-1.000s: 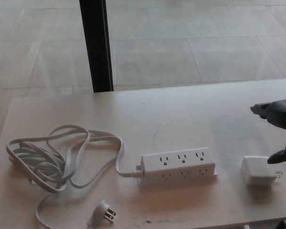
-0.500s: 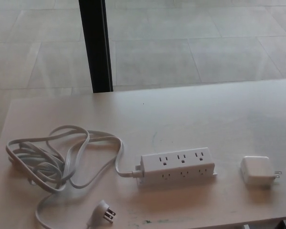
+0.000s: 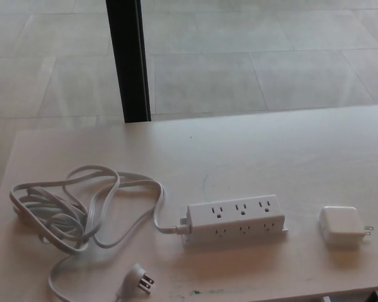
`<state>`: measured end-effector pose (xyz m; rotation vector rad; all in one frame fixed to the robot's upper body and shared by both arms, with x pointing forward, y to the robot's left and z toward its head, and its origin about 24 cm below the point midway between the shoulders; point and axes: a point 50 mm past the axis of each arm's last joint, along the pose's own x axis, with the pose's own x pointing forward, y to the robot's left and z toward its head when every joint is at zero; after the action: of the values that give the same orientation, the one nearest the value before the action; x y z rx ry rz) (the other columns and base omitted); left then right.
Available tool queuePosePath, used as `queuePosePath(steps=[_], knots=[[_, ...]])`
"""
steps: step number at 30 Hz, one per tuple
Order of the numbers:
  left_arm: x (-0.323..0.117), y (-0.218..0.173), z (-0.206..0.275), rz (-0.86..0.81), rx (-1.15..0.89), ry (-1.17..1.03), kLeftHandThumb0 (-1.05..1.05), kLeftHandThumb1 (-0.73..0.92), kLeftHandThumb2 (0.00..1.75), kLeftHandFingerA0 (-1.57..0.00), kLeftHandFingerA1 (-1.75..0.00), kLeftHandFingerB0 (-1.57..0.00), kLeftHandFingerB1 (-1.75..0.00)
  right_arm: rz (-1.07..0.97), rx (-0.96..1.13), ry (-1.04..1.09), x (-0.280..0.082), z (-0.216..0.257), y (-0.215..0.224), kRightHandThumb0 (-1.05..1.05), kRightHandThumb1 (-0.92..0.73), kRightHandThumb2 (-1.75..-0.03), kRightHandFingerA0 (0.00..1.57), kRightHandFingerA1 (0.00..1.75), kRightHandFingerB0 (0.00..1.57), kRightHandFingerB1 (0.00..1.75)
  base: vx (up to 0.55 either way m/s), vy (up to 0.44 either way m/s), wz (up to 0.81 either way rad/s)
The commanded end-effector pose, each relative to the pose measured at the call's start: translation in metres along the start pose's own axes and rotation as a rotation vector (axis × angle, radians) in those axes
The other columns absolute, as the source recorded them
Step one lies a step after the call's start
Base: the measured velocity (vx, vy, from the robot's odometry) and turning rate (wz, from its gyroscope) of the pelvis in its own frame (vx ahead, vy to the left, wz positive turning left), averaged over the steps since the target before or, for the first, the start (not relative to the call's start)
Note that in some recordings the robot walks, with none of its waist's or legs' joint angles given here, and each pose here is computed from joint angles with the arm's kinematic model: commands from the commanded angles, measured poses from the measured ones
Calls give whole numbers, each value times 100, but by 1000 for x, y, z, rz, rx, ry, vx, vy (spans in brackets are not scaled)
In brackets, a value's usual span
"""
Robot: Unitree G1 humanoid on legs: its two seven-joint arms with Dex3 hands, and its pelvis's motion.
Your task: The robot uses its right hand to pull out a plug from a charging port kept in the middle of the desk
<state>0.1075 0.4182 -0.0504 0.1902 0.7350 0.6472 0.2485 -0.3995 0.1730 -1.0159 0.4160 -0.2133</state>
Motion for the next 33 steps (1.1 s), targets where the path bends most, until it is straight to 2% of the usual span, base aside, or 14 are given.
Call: queuePosePath(steps=[1,4,8,9,10,12,13,15,18,22,27,29,30,33], knots=[[-3,18,2,42,-13,-14,-81,60,81,-71,-61,-60,-49,-940,1311,699,-127,-219,72,-57,-56,-69,108,131,60,117,0,0,0],[-3,16,1,42,-20,-6,-82,60,80,-73,-60,-63,-49,-901,1307,821,-127,-223,94,-58,-51,-84,119,141,103,133,0,0,0],[-3,16,0,40,-13,-8,-84,60,81,-70,-59,-60,-49,-872,1291,880,-124,-223,110,-56,-46,-85,107,145,77,132,0,0,0],[-3,16,0,40,-17,-8,-85,59,81,-70,-59,-60,-49,-867,1290,881,-124,-223,113,-55,-45,-84,111,141,102,148,0,0,0],[-3,15,0,36,-22,-7,-84,59,81,-71,-60,-60,-49,-854,1279,876,-124,-224,118,-56,-35,-98,118,126,114,124,0,0,0],[-3,14,0,38,-18,-6,-82,60,81,-72,-59,-61,-49,-849,1318,850,-124,-224,123,-53,-43,-90,106,144,97,142,0,0,0],[-3,14,0,34,-14,-13,-76,75,63,-73,-54,-65,-45,-825,1304,854,-125,-224,126,-57,-37,-100,114,125,98,116,0,0,0],[-3,14,-1,36,-20,-5,-83,60,81,-72,-60,-61,-49,-767,1261,887,-124,-222,135,-52,-47,-86,113,141,104,131,0,0,0],[-3,14,-1,38,-16,-3,-78,75,63,-74,-55,-66,-45,-708,1241,883,-122,-219,142,-48,-47,-84,98,131,66,112,0,0,0],[-4,14,-5,45,-16,19,-82,58,80,-73,-62,-62,-52,-676,1245,835,-117,-214,143,-54,-47,-76,82,128,25,104,0,0,0],[-3,14,-6,47,-4,29,-75,71,62,-73,-56,-64,-48,-594,1125,781,-108,-202,145,-62,-55,-65,101,130,28,97,0,0,0],[-3,14,-6,48,1,37,-79,57,79,-70,-60,-59,-52,-561,1126,760,-105,-199,148,-65,-40,-87,95,115,34,81,0,0,0],[-3,14,-6,54,-14,38,-72,70,62,-73,-56,-64,-47,-557,1131,749,-105,-198,150,-61,-52,-66,81,122,25,109,0,0,0],[-3,15,-6,50,-11,36,-73,70,62,-75,-60,-65,-47,-528,1101,733,-105,-196,153,-63,-53,-66,86,106,27,110,0,0,0]])
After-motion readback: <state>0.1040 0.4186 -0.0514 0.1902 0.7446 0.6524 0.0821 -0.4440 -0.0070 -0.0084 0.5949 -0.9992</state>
